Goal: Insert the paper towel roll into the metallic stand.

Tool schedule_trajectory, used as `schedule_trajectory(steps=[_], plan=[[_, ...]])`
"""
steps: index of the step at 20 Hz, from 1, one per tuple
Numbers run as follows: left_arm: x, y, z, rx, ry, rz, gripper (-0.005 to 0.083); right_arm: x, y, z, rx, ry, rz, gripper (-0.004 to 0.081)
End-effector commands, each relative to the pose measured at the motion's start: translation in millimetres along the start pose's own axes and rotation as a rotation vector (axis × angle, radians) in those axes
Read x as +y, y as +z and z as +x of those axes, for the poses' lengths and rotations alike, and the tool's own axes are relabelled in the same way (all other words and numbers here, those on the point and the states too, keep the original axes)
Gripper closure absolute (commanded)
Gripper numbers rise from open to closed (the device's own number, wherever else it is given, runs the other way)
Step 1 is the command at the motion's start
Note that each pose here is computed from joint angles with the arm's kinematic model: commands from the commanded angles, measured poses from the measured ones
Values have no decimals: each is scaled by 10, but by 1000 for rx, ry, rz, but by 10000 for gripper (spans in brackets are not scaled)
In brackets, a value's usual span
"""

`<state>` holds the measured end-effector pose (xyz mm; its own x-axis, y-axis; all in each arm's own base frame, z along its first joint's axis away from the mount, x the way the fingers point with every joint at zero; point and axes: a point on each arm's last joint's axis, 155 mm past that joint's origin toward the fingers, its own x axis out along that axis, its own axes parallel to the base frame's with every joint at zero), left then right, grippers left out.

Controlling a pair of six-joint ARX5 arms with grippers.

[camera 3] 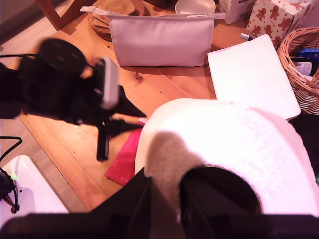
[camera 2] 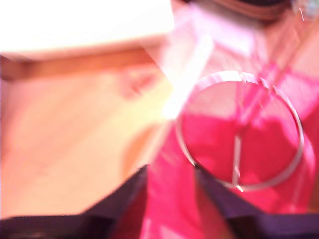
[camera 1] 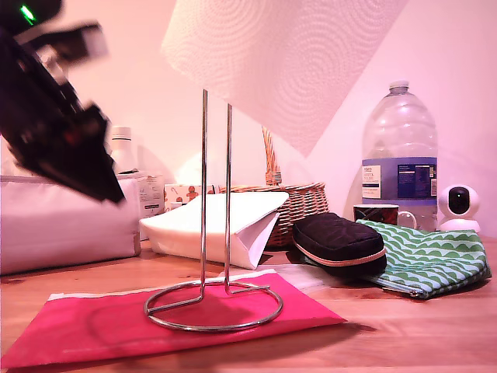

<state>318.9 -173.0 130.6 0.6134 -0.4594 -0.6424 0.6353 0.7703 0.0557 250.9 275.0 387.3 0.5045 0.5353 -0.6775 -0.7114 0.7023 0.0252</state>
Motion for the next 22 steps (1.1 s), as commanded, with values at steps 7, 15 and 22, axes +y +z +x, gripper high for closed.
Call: schedule_trajectory(steps=[7, 15, 22], plan=[[212, 848, -499, -378, 82, 8, 793, 31, -169, 461, 127, -26, -31, 783], [-191, 1405, -831, -638, -152, 28, 794, 164, -223, 616, 164, -8, -69, 783], [-254, 1448, -707, -651, -197, 24, 794, 209, -235, 640, 170, 0, -80, 783]])
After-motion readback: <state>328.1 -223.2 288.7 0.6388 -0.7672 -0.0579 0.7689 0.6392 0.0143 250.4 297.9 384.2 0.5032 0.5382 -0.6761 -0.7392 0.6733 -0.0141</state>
